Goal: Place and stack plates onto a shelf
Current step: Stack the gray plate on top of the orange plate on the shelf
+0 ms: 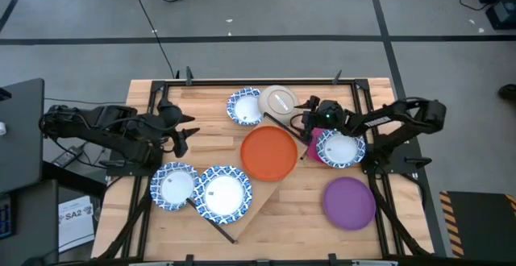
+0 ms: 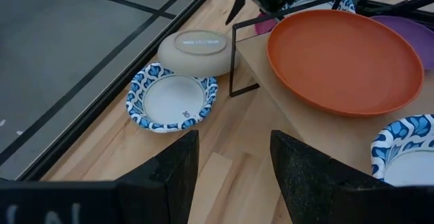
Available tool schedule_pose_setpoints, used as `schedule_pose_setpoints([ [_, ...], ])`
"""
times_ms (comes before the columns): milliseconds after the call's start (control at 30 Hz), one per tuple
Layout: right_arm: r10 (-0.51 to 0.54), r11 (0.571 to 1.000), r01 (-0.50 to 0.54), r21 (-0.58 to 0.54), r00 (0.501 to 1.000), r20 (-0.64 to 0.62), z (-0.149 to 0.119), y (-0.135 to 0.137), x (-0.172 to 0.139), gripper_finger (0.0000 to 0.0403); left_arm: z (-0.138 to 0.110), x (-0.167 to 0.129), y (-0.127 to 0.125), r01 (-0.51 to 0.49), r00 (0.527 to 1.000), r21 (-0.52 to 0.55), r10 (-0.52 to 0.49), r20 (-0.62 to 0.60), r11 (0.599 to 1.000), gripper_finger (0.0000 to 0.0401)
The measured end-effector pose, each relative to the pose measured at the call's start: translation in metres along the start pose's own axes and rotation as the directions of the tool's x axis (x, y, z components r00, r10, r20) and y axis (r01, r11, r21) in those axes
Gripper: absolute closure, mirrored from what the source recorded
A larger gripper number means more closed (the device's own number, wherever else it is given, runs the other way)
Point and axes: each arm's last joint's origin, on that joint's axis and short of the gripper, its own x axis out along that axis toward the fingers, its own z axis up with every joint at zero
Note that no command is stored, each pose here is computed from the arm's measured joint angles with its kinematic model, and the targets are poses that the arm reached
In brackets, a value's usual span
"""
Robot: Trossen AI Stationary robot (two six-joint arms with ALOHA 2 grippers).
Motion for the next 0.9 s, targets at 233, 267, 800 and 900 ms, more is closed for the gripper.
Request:
schedule_pose_setpoints([
  [233, 0.057, 0.998, -0.057, 0.002, 0.998, -0.025, -0.002, 0.002, 0.016, 0.0019, 0.0, 0.0, 0.0, 0.0, 1.0, 0.0, 0.0, 0.0, 1.0, 0.0212],
  [267, 0.064, 0.998, -0.064, 0.002, 0.997, -0.031, -0.004, 0.003, 0.018, 0.0019, 0.0, 0.0, 0.0, 0.0, 1.0, 0.0, 0.0, 0.0, 1.0, 0.0212],
  [800, 0.049, 0.996, -0.049, -0.069, 0.999, -0.009, -0.003, 0.003, 0.021, 0.0019, 0.0, 0.0, 0.0, 0.0, 1.0, -0.021, 0.0, -0.001, 1.0, 0.0212],
  [900, 0.051, 0.996, -0.051, -0.069, 0.999, -0.008, -0.003, 0.004, 0.021, 0.0019, 0.0, 0.0, 0.0, 0.0, 1.0, -0.021, 0.0, -0.001, 1.0, 0.0212],
])
